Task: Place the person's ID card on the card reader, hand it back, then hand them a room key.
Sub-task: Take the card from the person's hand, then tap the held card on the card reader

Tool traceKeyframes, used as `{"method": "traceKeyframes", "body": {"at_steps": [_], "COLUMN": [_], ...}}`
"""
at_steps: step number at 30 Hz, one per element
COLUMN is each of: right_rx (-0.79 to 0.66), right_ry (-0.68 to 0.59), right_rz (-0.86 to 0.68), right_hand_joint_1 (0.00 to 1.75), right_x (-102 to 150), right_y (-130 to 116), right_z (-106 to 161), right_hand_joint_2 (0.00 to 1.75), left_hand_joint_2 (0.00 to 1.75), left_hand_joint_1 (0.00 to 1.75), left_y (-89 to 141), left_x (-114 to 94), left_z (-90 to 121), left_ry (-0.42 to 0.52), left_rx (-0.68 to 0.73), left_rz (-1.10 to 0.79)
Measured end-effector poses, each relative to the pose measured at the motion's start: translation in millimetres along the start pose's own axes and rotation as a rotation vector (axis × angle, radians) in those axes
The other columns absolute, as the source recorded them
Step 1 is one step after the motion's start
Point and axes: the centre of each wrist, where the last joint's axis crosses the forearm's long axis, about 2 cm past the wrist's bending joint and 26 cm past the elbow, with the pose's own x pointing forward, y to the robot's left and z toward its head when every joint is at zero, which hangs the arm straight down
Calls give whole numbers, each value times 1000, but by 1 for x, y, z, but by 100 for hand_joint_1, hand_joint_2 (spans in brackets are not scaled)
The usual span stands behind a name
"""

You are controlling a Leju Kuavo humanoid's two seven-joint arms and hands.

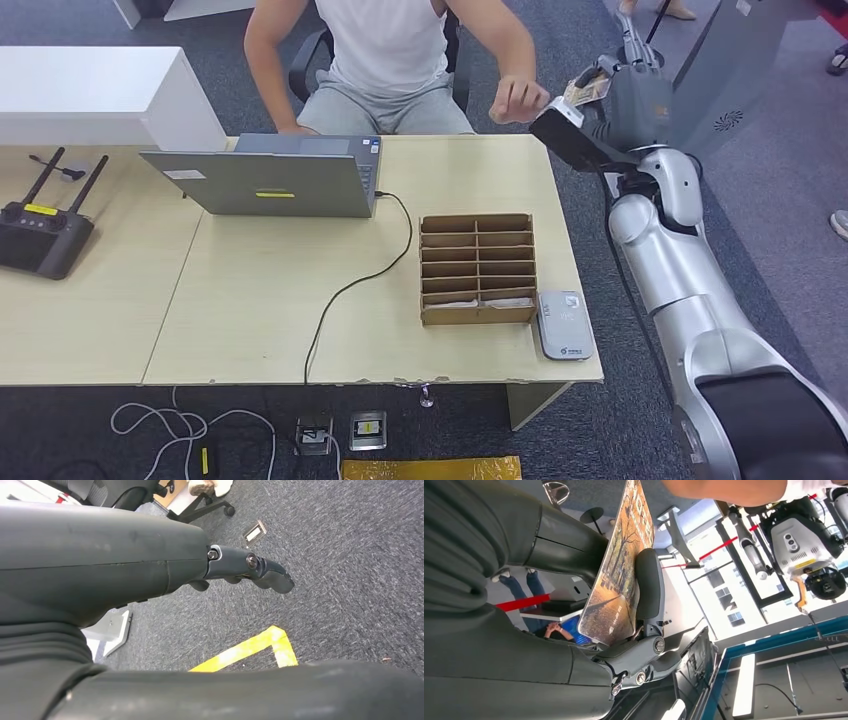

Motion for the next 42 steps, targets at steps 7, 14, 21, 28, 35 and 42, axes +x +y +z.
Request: {"method": "traceKeyframes", "body": {"at_steps": [7, 14, 21, 28, 35, 42], "right_rx": [49, 185, 302, 363, 379, 404], "right_ry": [27, 112, 187, 238, 233, 213], "right_rz": [-30, -40, -25, -8, 6, 16], "right_hand_joint_1": [175, 175, 175, 175, 175, 175], "right_x": [0, -19, -36, -47, -45, -40], "right_y": [8, 27, 41, 40, 39, 41], "right_z": [10, 57, 120, 162, 175, 179], "right_hand_joint_2": [175, 175, 175, 175, 175, 175], "left_hand_joint_2": [0, 0, 0, 0, 0, 0], "left_hand_joint_1": [0, 0, 0, 0, 0, 0], "left_y": [1, 0, 1, 3, 3, 1], "left_x": [0, -2, -2, 0, 0, -1], "left_z": [0, 0, 0, -1, -1, -1], "left_ry": [7, 12, 18, -2, -24, -28], "left_rx": [3, 2, -1, 3, 3, -9], "left_rz": [16, 34, 48, 73, 87, 80]}}
